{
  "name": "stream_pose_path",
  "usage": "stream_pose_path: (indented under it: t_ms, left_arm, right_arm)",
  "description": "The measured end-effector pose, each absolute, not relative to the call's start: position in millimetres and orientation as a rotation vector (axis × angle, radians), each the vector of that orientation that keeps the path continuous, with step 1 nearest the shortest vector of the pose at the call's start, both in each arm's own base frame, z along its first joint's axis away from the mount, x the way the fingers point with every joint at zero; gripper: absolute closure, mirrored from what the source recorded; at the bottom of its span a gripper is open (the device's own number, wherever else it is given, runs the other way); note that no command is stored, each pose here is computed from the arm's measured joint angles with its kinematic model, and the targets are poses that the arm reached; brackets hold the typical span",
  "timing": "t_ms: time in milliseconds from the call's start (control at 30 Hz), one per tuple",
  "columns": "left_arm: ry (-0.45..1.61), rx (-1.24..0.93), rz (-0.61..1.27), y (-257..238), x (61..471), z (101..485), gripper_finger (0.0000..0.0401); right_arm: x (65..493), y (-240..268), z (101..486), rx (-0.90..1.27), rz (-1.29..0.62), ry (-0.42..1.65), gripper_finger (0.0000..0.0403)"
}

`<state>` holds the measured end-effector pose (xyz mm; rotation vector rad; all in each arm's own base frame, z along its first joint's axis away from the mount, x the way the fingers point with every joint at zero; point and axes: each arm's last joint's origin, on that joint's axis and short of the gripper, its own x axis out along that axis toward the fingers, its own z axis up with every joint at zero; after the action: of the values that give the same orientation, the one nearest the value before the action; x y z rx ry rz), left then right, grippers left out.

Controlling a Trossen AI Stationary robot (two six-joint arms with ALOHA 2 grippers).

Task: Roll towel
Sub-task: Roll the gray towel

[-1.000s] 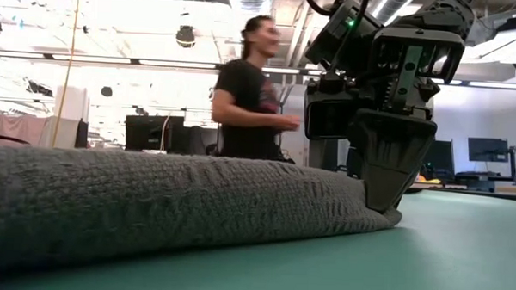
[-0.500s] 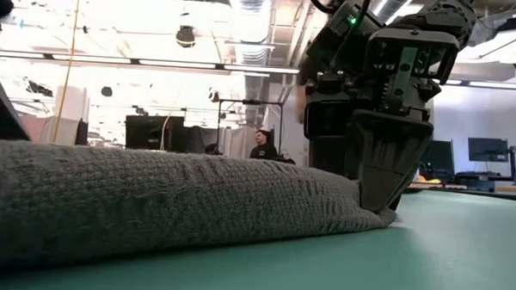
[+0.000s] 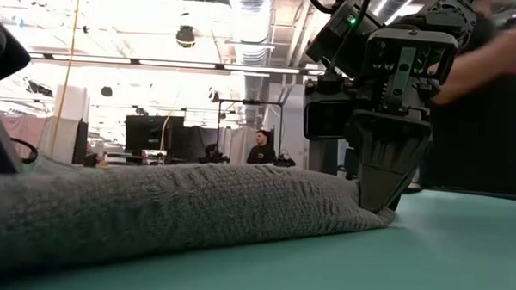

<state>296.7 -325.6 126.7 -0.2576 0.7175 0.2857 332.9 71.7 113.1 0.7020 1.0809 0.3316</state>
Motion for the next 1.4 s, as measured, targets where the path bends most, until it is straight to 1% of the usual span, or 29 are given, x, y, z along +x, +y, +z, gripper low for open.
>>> stream_pose_path:
  t_ms: [67, 133, 267, 300, 333, 600, 767, 900, 1033, 1233, 1400]
  left_arm:
    - [0.709, -0.266, 0.295, -325, 298, 127, 0.0239]
    - [0.696, -0.263, 0.304, -324, 298, 127, 0.0273]
    - [0.678, -0.297, 0.319, -326, 296, 128, 0.037]
    - [0.676, -0.311, 0.323, -327, 295, 127, 0.0384]
    - [0.673, -0.326, 0.327, -328, 294, 127, 0.0389]
    - [0.674, -0.492, 0.348, -338, 283, 127, 0.0398]
    - [0.7, -0.588, 0.331, -339, 286, 128, 0.0399]
    - [0.767, -0.637, 0.313, -336, 293, 127, 0.0399]
    - [0.839, -0.703, 0.371, -326, 298, 125, 0.04]
    - [0.841, -0.705, 0.364, -325, 300, 125, 0.04]
    - [0.824, -0.717, 0.351, -326, 297, 135, 0.04]
  right_arm:
    - [333, 72, 113, 0.702, 0.332, 1.081, 0.0375]
    - [333, 72, 113, 0.705, 0.329, 1.081, 0.0375]
    - [333, 72, 113, 0.718, 0.332, 1.09, 0.0375]
    - [333, 72, 113, 0.724, 0.342, 1.094, 0.0375]
    - [333, 72, 114, 0.732, 0.351, 1.098, 0.0375]
    - [326, 77, 111, 0.772, 0.376, 1.186, 0.0375]
    - [322, 81, 110, 0.789, 0.39, 1.243, 0.0375]
    - [321, 82, 109, 0.787, 0.391, 1.245, 0.0375]
    - [321, 82, 109, 0.786, 0.392, 1.245, 0.0375]
    - [321, 80, 109, 0.776, 0.395, 1.24, 0.0369]
    - [322, 80, 109, 0.753, 0.383, 1.219, 0.0348]
